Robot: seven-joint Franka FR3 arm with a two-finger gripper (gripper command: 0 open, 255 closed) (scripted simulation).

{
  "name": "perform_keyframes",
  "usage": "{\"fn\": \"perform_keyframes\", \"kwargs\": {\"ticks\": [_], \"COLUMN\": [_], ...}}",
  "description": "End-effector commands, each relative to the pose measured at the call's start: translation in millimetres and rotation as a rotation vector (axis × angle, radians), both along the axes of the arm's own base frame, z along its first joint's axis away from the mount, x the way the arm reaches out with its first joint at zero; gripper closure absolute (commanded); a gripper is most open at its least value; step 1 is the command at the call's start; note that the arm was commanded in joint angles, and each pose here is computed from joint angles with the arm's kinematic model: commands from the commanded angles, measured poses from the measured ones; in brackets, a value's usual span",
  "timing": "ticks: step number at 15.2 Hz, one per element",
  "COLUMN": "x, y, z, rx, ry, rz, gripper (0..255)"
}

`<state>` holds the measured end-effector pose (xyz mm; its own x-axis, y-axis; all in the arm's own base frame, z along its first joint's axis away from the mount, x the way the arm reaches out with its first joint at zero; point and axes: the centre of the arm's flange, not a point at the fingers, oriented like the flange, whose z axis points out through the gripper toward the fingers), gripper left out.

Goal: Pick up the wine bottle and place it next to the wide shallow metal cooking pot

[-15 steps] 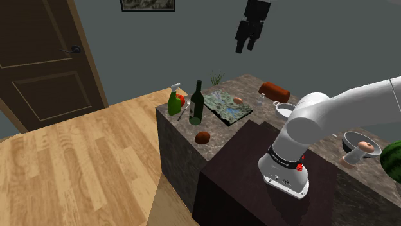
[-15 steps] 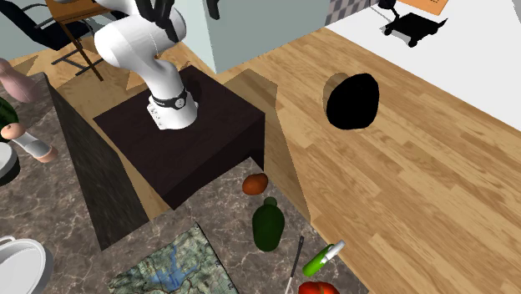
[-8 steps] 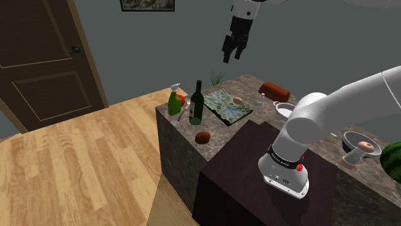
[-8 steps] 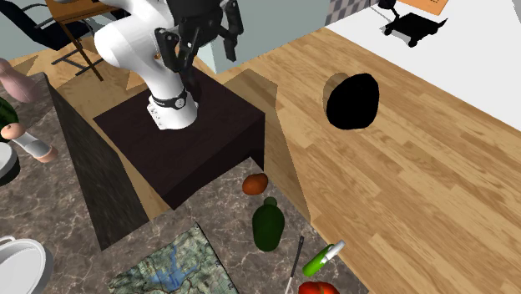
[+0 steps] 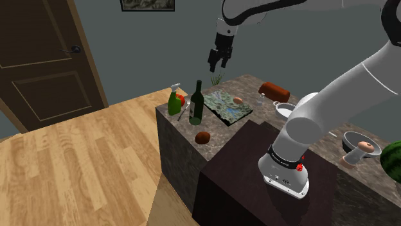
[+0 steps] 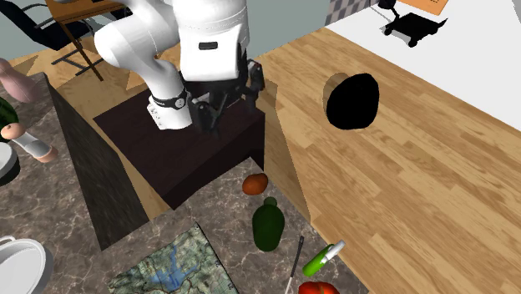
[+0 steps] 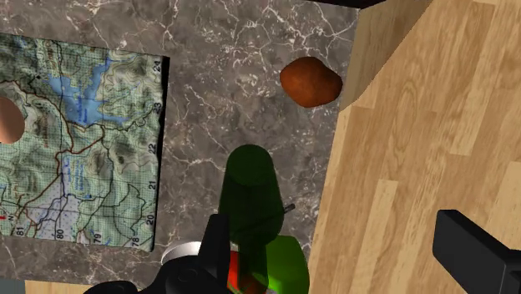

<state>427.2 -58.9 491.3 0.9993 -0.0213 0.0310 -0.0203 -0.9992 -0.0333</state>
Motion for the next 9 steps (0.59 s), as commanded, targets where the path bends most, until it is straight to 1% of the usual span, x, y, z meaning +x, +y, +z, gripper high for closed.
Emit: {"fn": "perform_keyframes", "kwargs": {"ticks": [1,9], "x": [18.2,89.6], "y": [-2.7,-22.6], "z": [-19.0,-92.1], "rx": [-0.006,-0.026], "ry": [-0.004,-0.012], "rz": [-0.001,-0.006], "gripper": [0,0]}}
